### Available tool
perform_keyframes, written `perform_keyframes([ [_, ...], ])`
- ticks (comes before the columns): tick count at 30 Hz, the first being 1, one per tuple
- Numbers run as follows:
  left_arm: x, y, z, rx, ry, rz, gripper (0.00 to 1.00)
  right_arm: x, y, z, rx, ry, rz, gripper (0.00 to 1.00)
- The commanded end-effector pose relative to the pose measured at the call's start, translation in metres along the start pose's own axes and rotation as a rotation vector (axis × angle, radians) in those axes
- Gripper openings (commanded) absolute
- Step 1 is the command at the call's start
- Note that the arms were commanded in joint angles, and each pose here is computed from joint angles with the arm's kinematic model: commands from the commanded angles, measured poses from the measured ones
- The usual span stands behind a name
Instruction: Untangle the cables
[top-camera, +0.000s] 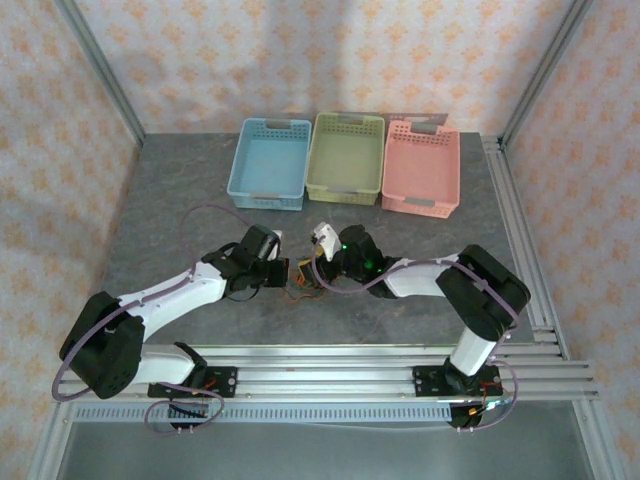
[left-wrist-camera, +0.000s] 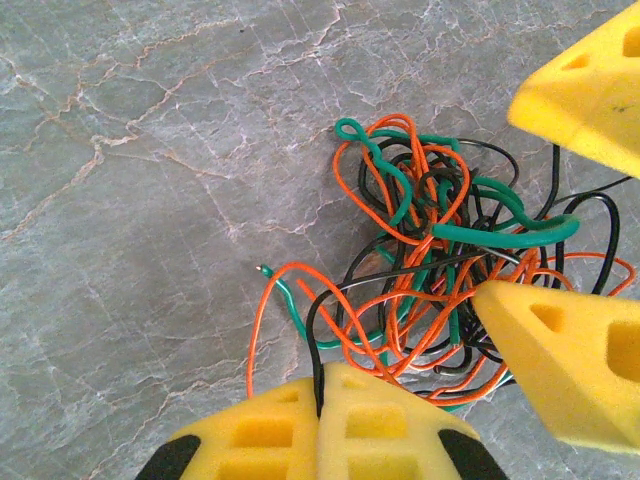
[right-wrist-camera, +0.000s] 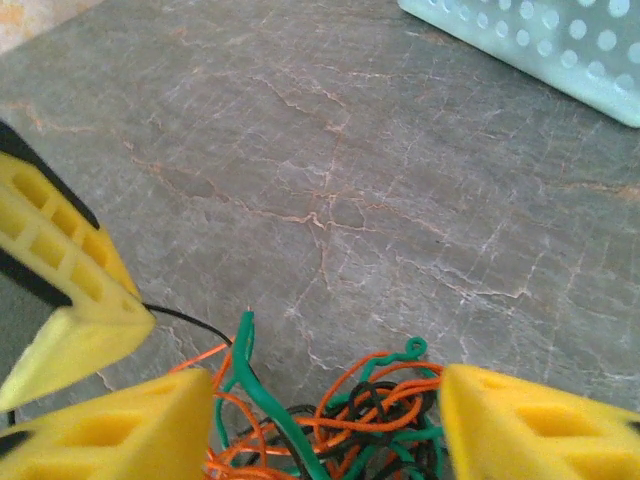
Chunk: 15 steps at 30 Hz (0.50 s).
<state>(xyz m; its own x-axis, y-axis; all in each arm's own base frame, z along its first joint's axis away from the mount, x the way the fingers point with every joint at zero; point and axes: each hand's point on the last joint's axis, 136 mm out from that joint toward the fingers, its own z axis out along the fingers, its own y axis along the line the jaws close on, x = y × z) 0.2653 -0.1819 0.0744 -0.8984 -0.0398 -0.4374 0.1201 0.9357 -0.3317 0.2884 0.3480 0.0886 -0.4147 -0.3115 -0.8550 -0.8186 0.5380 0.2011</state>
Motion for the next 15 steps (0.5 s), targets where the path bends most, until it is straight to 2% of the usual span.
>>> perform_keyframes([
  [1, 0.007, 0.008, 0.0, -0.041, 0.014, 0.022, 0.0, -0.007, -0.001, 0.004, 0.009, -0.006, -0.025, 0.5],
  [5, 0.007, 0.009, 0.0, -0.047, 0.011, 0.021, 0.0, -0.01, -0.005, 0.003, 0.035, -0.023, -0.026, 0.29],
  [7, 0.007, 0.011, -0.002, -0.059, 0.007, 0.023, 0.0, -0.014, -0.01, -0.002, 0.073, -0.042, -0.034, 0.11],
  [9, 0.005, 0.014, -0.004, -0.077, -0.004, 0.024, 0.0, -0.022, -0.016, -0.011, 0.127, -0.086, -0.044, 0.0],
  [15, -0.005, 0.036, -0.024, -0.19, -0.104, 0.013, 0.0, -0.04, -0.042, -0.047, 0.308, -0.228, -0.042, 0.0],
])
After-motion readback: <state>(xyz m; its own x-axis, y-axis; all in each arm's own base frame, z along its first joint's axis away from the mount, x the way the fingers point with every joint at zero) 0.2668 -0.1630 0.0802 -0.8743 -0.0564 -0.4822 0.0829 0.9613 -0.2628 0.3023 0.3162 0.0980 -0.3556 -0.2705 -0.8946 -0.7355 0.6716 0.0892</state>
